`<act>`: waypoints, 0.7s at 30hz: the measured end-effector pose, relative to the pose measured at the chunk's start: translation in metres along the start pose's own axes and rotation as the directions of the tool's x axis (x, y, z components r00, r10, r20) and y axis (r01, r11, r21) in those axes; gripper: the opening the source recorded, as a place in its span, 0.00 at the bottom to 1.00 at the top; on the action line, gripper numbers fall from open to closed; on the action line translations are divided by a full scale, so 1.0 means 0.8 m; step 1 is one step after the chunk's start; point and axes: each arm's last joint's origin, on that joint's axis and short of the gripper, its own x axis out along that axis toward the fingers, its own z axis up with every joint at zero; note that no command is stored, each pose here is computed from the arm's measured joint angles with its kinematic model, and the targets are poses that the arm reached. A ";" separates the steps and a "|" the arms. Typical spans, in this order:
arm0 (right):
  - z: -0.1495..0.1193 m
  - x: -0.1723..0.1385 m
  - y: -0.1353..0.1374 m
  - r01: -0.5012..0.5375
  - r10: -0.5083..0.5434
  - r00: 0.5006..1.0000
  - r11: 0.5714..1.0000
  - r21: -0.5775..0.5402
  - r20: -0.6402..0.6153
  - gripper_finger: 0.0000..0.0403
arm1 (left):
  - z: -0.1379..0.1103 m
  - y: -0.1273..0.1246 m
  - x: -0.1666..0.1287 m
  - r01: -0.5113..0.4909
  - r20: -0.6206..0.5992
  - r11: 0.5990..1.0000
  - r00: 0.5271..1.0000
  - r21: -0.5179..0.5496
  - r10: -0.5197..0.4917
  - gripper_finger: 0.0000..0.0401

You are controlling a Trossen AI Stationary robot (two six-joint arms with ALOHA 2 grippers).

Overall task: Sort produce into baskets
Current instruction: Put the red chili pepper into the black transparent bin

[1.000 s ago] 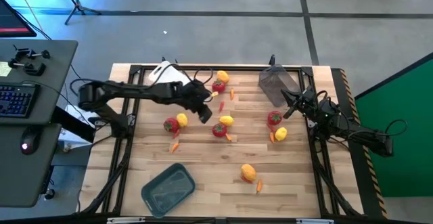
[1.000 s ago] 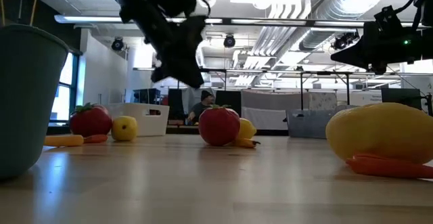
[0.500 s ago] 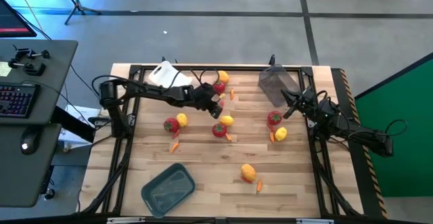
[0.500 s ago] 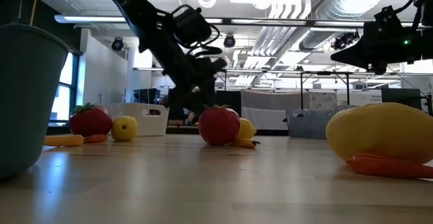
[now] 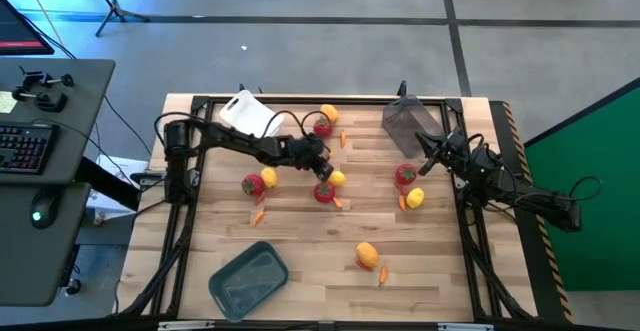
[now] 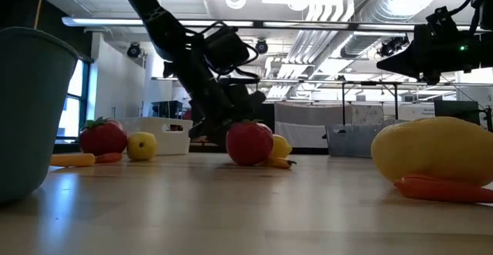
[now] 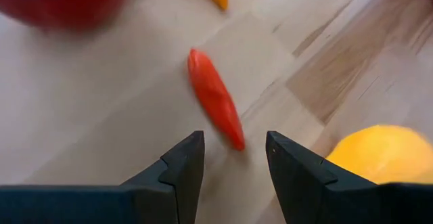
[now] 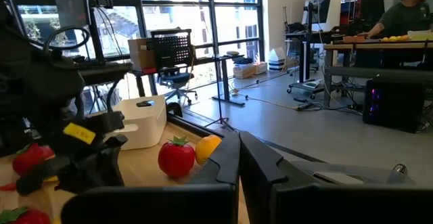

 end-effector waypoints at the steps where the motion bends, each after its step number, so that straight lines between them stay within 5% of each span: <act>1: 0.000 0.000 0.000 0.000 0.000 1.000 1.000 0.000 0.000 0.00 | 0.001 -0.002 0.002 0.001 0.000 1.000 1.000 0.005 -0.001 0.37; 12: 0.000 0.000 0.000 0.000 0.000 1.000 1.000 0.000 0.000 0.00 | 0.008 -0.007 0.019 -0.030 -0.036 1.000 0.999 0.008 0.030 0.30; 21: 0.000 0.000 0.000 0.000 0.000 1.000 1.000 0.000 0.000 0.00 | 0.011 0.003 0.021 -0.049 -0.042 0.999 0.998 -0.006 0.049 0.08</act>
